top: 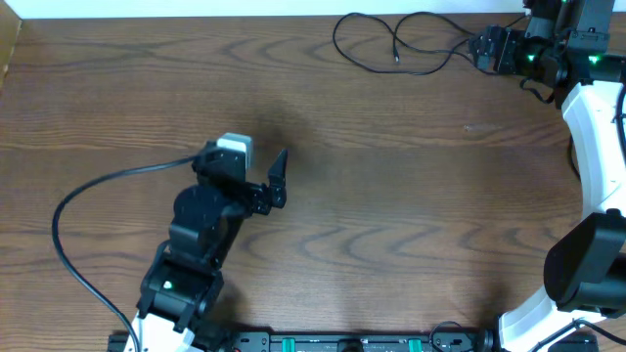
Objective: Untangle cables
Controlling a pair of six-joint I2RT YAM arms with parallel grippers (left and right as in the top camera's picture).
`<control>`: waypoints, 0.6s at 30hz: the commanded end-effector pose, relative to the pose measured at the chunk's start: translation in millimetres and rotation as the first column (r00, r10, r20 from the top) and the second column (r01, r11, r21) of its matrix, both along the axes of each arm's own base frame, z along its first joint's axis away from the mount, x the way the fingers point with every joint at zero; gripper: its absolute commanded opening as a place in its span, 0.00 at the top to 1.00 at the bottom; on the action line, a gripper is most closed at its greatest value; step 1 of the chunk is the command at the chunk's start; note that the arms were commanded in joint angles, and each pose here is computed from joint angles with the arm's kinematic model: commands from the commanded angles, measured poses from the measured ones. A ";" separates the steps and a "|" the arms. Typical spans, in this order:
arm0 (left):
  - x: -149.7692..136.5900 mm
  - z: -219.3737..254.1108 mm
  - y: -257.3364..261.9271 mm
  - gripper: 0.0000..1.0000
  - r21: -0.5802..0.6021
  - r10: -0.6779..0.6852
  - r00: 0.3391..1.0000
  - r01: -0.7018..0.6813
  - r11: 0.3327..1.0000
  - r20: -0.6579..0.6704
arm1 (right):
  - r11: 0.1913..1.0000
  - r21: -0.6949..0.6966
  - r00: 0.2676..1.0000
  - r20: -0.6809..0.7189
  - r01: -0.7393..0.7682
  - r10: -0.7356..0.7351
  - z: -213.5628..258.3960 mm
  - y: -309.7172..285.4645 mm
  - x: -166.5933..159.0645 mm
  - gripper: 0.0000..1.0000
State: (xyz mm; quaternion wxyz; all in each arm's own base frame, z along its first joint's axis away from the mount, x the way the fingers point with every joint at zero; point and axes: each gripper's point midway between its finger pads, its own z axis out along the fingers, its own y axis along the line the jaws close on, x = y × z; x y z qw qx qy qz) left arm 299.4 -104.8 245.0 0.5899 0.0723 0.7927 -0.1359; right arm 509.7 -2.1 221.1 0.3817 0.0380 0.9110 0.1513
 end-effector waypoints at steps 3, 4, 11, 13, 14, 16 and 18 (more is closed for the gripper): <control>-0.6 -5.6 12.0 0.07 -0.032 0.042 0.997 -0.040 0.999 0.068 | 1.000 -0.013 1.000 0.004 -0.008 0.008 0.2 0.6 0.5 0.01; -0.3 -5.8 14.2 0.07 -0.039 0.049 0.995 -0.046 0.998 0.083 | 1.000 -0.013 1.000 0.004 -0.008 0.009 0.2 0.6 0.5 0.01; -10.1 -24.3 21.3 0.07 -0.069 0.065 0.984 -0.054 0.996 0.164 | 1.000 -0.013 1.000 0.004 -0.008 0.009 0.2 0.6 0.5 0.01; -12.4 -23.2 25.5 0.07 -0.086 0.078 0.975 -0.062 0.994 0.206 | 1.000 -0.013 1.000 0.004 -0.009 0.009 0.2 0.7 0.5 0.01; -13.7 -22.3 27.1 0.07 -0.093 0.083 0.971 -0.063 0.994 0.225 | 1.000 -0.013 1.000 0.004 -0.009 0.009 0.2 0.7 0.5 0.01; -17.3 -24.9 27.9 0.07 -0.101 0.081 0.966 -0.058 0.993 0.244 | 1.000 -0.013 1.000 0.004 -0.008 0.008 0.2 0.6 0.5 0.01; -21.3 -31.1 29.5 0.07 -0.103 0.083 0.964 -0.058 0.993 0.251 | 1.000 -0.013 1.000 0.004 -0.008 0.008 0.2 0.6 0.5 0.01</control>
